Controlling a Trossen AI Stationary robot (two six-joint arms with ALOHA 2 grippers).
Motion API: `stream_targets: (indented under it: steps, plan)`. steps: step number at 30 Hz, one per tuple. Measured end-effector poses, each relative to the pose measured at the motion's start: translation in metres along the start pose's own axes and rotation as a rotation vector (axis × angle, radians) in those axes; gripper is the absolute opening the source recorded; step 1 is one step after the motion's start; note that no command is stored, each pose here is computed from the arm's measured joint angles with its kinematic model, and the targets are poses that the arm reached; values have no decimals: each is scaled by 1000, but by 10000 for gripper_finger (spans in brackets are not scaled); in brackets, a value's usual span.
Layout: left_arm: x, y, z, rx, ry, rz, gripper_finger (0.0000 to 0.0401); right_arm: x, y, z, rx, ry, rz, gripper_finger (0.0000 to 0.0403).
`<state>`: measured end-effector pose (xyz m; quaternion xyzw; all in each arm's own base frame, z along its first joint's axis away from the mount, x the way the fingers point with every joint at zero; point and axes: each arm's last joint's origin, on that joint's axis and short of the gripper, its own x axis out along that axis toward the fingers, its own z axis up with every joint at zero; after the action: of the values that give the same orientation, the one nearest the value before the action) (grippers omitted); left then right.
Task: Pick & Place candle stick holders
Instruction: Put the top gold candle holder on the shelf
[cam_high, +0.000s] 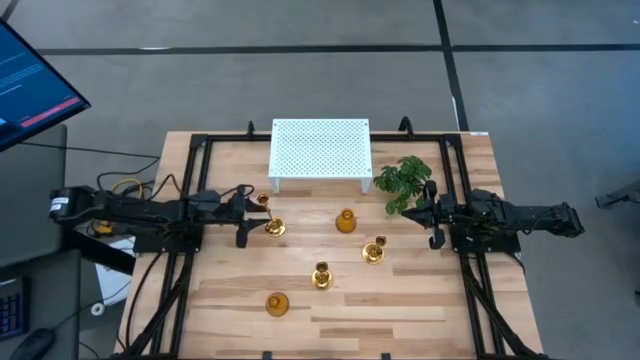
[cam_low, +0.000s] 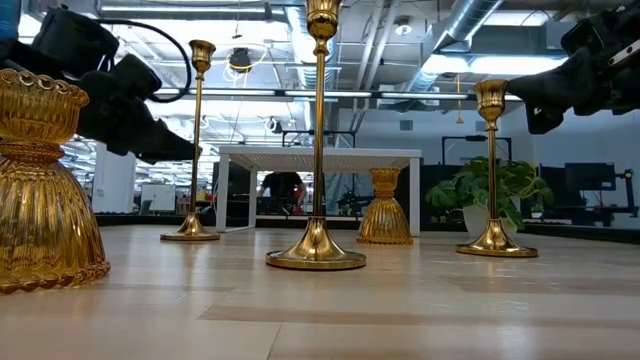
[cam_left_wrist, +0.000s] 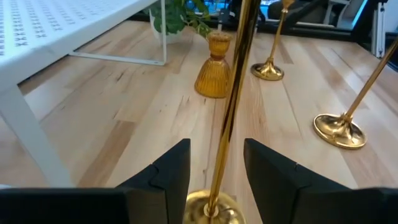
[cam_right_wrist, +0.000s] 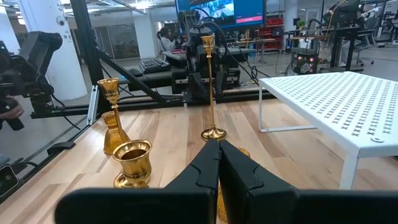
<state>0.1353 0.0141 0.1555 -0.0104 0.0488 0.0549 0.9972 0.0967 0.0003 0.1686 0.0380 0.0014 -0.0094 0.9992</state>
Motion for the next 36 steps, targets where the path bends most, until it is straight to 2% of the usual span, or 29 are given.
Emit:
stream_targets:
  steps: [5,13,26,36]
  plan:
    - [5,0,2,-25,-31,-1,146,0,0,0,0,0,0,0]
    - [11,0,-4,-51,8,1,142,0,0,0,1,1,0,0]
    - [12,0,-6,-79,17,1,60,0,0,0,3,2,0,0]
    - [12,0,-6,-79,17,1,45,0,0,0,3,2,0,0]
